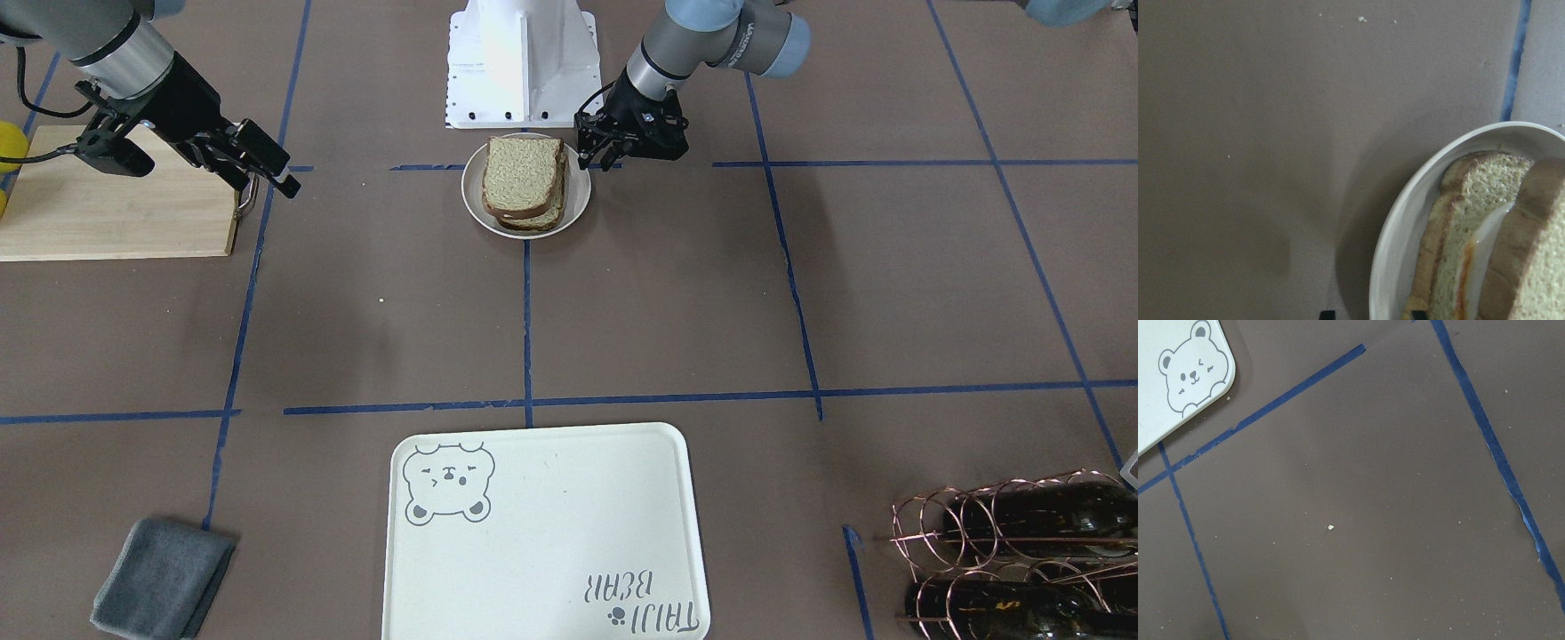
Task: Make sandwich and place on tray
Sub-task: 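Grip the rim of the white plate with the left gripper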
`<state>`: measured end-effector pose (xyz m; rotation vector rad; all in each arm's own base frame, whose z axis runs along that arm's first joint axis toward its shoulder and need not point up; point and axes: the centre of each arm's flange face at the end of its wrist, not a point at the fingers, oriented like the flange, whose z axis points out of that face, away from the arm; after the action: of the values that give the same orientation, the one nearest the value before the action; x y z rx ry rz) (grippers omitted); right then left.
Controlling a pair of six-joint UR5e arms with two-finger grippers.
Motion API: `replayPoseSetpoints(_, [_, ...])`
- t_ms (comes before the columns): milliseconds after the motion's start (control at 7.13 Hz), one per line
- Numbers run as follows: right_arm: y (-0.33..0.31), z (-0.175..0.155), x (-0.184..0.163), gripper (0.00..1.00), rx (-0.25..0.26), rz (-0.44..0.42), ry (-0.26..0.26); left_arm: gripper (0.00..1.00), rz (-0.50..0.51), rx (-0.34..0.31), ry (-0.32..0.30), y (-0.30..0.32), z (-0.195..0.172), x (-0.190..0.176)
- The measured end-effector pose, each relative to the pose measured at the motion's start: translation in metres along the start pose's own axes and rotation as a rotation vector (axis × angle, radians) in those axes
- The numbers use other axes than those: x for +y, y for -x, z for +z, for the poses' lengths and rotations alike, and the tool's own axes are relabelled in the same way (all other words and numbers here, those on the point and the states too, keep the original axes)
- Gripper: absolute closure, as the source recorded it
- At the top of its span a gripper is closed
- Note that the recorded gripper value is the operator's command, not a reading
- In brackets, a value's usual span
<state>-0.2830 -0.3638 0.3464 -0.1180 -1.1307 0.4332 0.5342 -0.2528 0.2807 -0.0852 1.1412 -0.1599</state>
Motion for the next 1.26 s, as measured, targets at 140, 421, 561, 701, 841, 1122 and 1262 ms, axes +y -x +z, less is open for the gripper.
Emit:
replayPoseSetpoints(140, [0.0, -0.001, 0.0, 0.0, 0.0, 0.0, -0.001, 0.59, -0.001, -0.007, -0.007, -0.001, 0.002, 0.0])
replayPoseSetpoints(421, [-0.001, -0.002, 0.0, 0.0, 0.001, 0.0, -0.001, 0.61, 0.004, -0.012, -0.012, -0.003, 0.007, -0.001])
replayPoseSetpoints(561, [-0.002, -0.002, 0.001, 0.0, 0.0, 0.0, -0.001, 0.62, 0.005, -0.014, -0.013, -0.005, 0.011, -0.002])
replayPoseSetpoints(701, [-0.002, -0.002, 0.001, 0.0, 0.001, 0.0, -0.001, 0.63, 0.006, -0.015, -0.014, -0.008, 0.014, -0.002])
replayPoseSetpoints(841, [-0.002, -0.003, 0.001, 0.0, 0.001, -0.001, -0.001, 0.65, 0.005, -0.019, -0.015, -0.008, 0.017, -0.003])
replayPoseSetpoints(1122, [-0.002, -0.002, 0.001, 0.0, 0.001, -0.001, 0.0, 0.67, 0.005, -0.021, -0.023, -0.01, 0.021, -0.004])
replayPoseSetpoints(1262, [-0.002, -0.003, 0.002, 0.0, 0.0, -0.001, 0.0, 0.68, 0.006, -0.019, -0.025, -0.013, 0.023, -0.004])
